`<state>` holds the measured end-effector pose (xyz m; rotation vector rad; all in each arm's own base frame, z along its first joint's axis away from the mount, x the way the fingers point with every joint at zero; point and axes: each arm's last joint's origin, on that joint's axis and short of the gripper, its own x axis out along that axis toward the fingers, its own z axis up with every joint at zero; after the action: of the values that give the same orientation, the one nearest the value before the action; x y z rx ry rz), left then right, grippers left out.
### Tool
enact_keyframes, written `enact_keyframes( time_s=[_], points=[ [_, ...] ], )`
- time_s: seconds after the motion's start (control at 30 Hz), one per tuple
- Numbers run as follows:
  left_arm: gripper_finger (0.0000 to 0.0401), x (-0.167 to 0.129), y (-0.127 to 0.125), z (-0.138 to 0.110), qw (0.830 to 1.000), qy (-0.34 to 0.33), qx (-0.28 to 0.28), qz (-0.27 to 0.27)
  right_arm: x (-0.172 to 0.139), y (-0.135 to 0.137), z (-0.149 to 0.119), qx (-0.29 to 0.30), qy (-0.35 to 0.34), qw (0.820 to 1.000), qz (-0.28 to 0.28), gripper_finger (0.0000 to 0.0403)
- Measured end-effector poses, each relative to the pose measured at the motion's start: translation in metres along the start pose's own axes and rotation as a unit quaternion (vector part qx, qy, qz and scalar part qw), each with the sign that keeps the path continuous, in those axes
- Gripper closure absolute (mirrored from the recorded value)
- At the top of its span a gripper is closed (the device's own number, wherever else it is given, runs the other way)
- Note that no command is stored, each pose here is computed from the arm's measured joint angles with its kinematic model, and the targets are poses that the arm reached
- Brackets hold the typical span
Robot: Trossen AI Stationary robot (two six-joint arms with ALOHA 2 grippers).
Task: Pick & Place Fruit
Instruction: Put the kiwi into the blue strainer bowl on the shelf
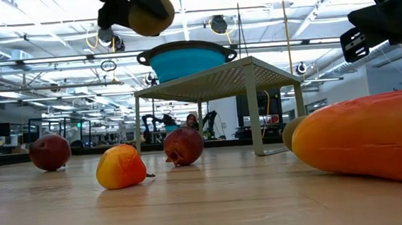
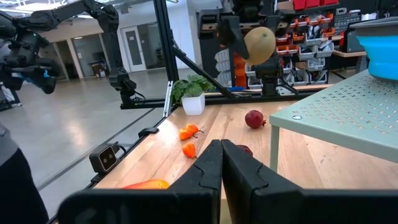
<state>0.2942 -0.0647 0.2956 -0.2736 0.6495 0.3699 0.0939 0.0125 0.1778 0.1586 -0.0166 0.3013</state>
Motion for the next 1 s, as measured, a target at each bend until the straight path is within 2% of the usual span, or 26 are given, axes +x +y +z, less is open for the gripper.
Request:
enact_keyframes(
  time_s=[0.2, 0.5, 0.73, 1.0],
  points=[
    [0.0203, 0.002, 0.009, 0.011, 0.999, -0.01, 0.028, 0.015, 0.0, 0.0, 0.0, 0.0, 0.0, 1.0, 0.0, 0.0403],
    [0.0203, -0.016, 0.025, 0.065, 0.995, -0.076, 0.05, 0.03, 0.0, 0.0, 0.0, 0.0, 0.0, 1.0, 0.0, 0.0403],
    [0.0203, -0.029, 0.05, 0.103, 0.989, -0.128, 0.022, 0.069, 0.0, 0.0, 0.0, 0.0, 0.0, 1.0, 0.0, 0.0403],
    [0.0203, -0.039, 0.078, 0.129, 0.981, -0.16, 0.001, 0.106, 0.0, 0.0, 0.0, 0.0, 0.0, 1.0, 0.0, 0.0403]
  ],
)
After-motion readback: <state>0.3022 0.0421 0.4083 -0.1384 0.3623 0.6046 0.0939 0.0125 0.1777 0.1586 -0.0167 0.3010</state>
